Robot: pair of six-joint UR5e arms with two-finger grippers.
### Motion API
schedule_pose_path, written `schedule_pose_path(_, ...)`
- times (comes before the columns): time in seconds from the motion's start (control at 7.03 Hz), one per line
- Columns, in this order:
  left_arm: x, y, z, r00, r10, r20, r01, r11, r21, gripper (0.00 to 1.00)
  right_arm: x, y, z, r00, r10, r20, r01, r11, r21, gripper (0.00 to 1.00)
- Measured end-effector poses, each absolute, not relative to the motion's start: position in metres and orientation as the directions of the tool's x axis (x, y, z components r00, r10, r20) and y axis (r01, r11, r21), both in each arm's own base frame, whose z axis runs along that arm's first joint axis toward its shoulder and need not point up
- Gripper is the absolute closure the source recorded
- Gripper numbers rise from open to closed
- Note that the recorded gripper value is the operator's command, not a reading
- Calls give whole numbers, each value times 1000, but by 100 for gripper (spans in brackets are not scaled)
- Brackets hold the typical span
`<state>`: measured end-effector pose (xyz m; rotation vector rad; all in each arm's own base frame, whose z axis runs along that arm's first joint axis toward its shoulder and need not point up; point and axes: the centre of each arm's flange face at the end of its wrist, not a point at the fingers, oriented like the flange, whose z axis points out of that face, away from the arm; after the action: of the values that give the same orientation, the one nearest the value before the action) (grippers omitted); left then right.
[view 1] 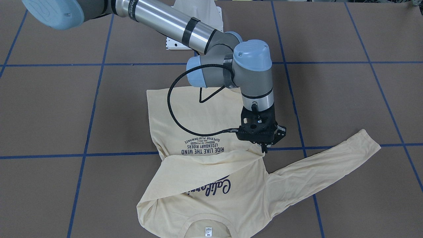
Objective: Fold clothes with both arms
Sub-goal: 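Carry the grasped sleeve across the shirt chest with the right gripper, then release the sleeve and raise the right gripper away from the shirt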
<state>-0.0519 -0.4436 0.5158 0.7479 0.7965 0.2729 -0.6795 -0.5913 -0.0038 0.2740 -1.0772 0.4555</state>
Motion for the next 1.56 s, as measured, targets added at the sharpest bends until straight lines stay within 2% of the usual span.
schedule_pose_path(0.57,-40,-439,542,630,488,-605,32,761,648,0,-679,-593,-45,347,279,895,-532,845,-57,1)
schedule_pose_path(0.85,-17,-444,558,596,438,-673,39,821,569,2,-647,-580,-30,372,340,864,-495,860,-125,1)
schedule_pose_path(1.0,-3,-455,570,585,402,-704,41,853,521,4,-611,-571,13,384,358,851,-457,875,-162,1)
schedule_pose_path(1.28,26,-490,598,570,367,-735,13,890,455,7,-503,-560,138,405,347,846,-378,906,-191,1)
schedule_pose_path(1.56,63,-516,607,551,358,-754,-24,910,414,23,-371,-530,252,449,271,852,-290,946,-149,1)
